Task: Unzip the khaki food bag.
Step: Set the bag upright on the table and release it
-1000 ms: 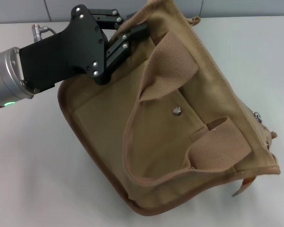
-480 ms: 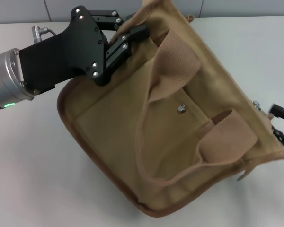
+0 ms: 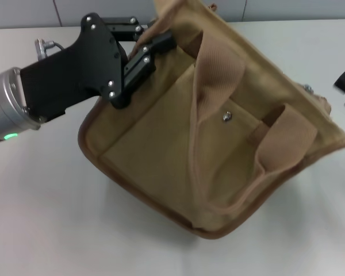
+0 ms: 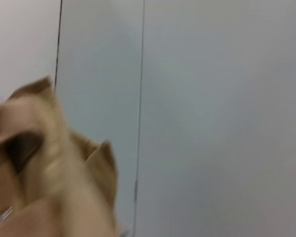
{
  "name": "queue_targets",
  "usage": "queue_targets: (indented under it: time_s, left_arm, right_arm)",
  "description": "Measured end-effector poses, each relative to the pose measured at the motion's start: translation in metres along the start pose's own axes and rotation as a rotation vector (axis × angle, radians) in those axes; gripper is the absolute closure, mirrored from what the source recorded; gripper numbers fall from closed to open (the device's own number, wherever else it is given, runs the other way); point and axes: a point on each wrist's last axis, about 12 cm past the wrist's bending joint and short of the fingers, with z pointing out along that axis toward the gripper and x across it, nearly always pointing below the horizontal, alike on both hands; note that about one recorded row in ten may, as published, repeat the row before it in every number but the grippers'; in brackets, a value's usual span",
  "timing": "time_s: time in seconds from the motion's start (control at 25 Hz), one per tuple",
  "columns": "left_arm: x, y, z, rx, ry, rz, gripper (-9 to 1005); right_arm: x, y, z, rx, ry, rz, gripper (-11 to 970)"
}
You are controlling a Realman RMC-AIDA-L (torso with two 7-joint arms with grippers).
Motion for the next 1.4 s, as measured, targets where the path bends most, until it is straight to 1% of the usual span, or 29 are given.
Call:
queue_targets:
  time_s: [0.04,0.12,0.24,0.32,0.4,0.52,0.56,0.6,0.64,0.76,0.8,0.84,0.96,1.16,1.24,1.32,1.4]
  left_arm:
    - [0.002,-0.003,-0.001,-0.006,-0.002,-0.003,908]
    - [0.007,-0.007,-0.002,-0.02,-0.002,-0.006,908]
    - [0.016,-0.015,-0.003,-0.039,0.012,-0.039,908]
    - [0.023,-0.021,-0.003,-0.052,0.03,-0.059,907]
    - [0.032,-0.028,-0.004,-0.074,0.049,-0.066,907]
    - [0.032,-0.029,-0.004,-0.077,0.05,-0.066,907]
    - [0.032,-0.029,-0.005,-0.078,0.049,-0.065,907]
    - [0.031,-0.028,-0.006,-0.078,0.046,-0.062,907]
    - [0.031,-0.028,-0.006,-0.078,0.046,-0.062,907]
    - [0.029,-0.025,-0.007,-0.081,0.044,-0.053,907]
    - [0.028,-0.025,-0.008,-0.084,0.043,-0.051,907]
    - [0.028,-0.025,-0.008,-0.084,0.043,-0.051,907]
    - [0.028,-0.024,-0.008,-0.084,0.042,-0.048,908]
    - [0.027,-0.023,-0.006,-0.079,0.039,-0.046,908]
    - [0.027,-0.023,-0.006,-0.079,0.039,-0.046,908]
    - [0.027,-0.023,-0.006,-0.079,0.039,-0.046,908]
    - [0.027,-0.023,-0.007,-0.08,0.038,-0.046,908]
  right_arm:
    - [0.0,0.0,0.0,0.0,0.0,0.0,746]
    - [-0.01,-0.01,0.006,0.0,-0.013,-0.024,790]
    - [-0.021,-0.024,0.018,0.002,-0.018,-0.054,963]
    - [-0.028,-0.032,0.026,-0.003,-0.01,-0.057,961]
    - [-0.032,-0.035,0.033,-0.038,0.014,-0.039,960]
    - [-0.029,-0.033,0.03,-0.046,0.034,-0.027,918]
    - [-0.027,-0.032,0.025,-0.043,0.048,-0.021,904]
    - [-0.025,-0.03,0.013,-0.043,0.077,-0.019,890]
    - [-0.025,-0.03,0.013,-0.043,0.077,-0.019,877]
    - [-0.022,-0.028,-0.008,-0.055,0.137,-0.019,835]
    - [-0.02,-0.027,-0.017,-0.065,0.18,-0.02,821]
    - [-0.02,-0.027,-0.017,-0.065,0.18,-0.02,807]
    - [-0.012,-0.024,-0.022,-0.092,0.26,-0.031,750]
    - [-0.002,-0.026,-0.014,-0.077,0.317,-0.057,643]
    - [-0.001,-0.027,-0.003,-0.087,0.32,-0.071,601]
    - [-0.001,-0.028,0.002,-0.093,0.324,-0.079,558]
    - [0.0,-0.03,0.015,-0.131,0.346,-0.094,498]
